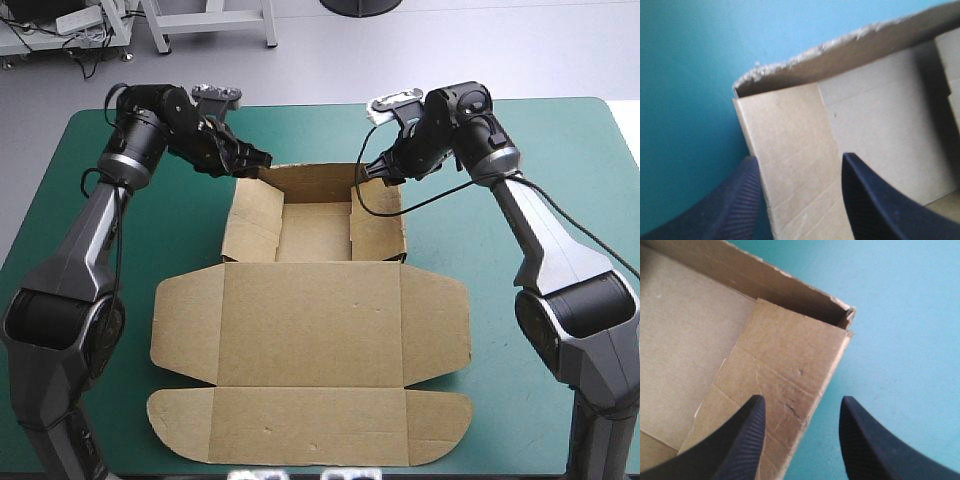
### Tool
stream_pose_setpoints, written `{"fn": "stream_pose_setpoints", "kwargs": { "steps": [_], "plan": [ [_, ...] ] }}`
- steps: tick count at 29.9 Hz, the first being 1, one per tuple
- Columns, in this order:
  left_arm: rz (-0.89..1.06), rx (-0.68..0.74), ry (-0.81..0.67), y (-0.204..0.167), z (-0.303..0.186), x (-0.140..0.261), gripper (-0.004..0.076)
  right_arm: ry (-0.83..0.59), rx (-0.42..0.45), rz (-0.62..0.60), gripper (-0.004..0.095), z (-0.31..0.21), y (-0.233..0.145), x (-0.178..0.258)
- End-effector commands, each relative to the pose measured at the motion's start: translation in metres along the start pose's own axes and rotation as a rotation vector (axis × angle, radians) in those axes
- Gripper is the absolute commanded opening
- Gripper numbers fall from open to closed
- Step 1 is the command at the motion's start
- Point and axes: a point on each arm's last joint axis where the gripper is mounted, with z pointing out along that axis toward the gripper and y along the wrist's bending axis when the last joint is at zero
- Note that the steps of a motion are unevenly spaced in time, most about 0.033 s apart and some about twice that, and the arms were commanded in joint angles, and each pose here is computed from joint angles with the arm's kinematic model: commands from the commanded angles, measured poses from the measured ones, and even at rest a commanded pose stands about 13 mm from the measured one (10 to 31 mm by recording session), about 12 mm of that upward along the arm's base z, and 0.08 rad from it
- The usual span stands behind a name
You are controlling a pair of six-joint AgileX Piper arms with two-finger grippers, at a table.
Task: Fold the box
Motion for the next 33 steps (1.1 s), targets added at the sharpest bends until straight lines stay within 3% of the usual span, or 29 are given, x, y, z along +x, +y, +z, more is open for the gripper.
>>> {"fn": "stream_pose_setpoints", "kwargs": {
  "steps": [1,7,14,20,33],
  "plan": [
    [0.049,0.023,-0.188,-0.024,-0.09,-0.004,0.033,-0.115,0.004,0.043,0.0438,-0.052,0.003,-0.006],
    [0.111,0.001,-0.34,-0.042,-0.168,0.022,0.0238,-0.116,-0.072,0.088,0.0438,-0.052,0.01,-0.006],
    [0.153,-0.086,-0.42,-0.052,-0.233,0.082,0.0218,-0.041,-0.05,0.092,0.0438,-0.033,0.006,0.004],
    [0.175,-0.109,-0.437,-0.057,-0.253,0.143,0.0218,0.052,-0.05,0.098,0.0438,-0.01,0.005,0.018],
    [0.204,-0.128,-0.611,-0.069,-0.279,0.276,0.0218,0.089,-0.096,0.119,0.0424,0.009,0.007,0.019]
  ]
}}
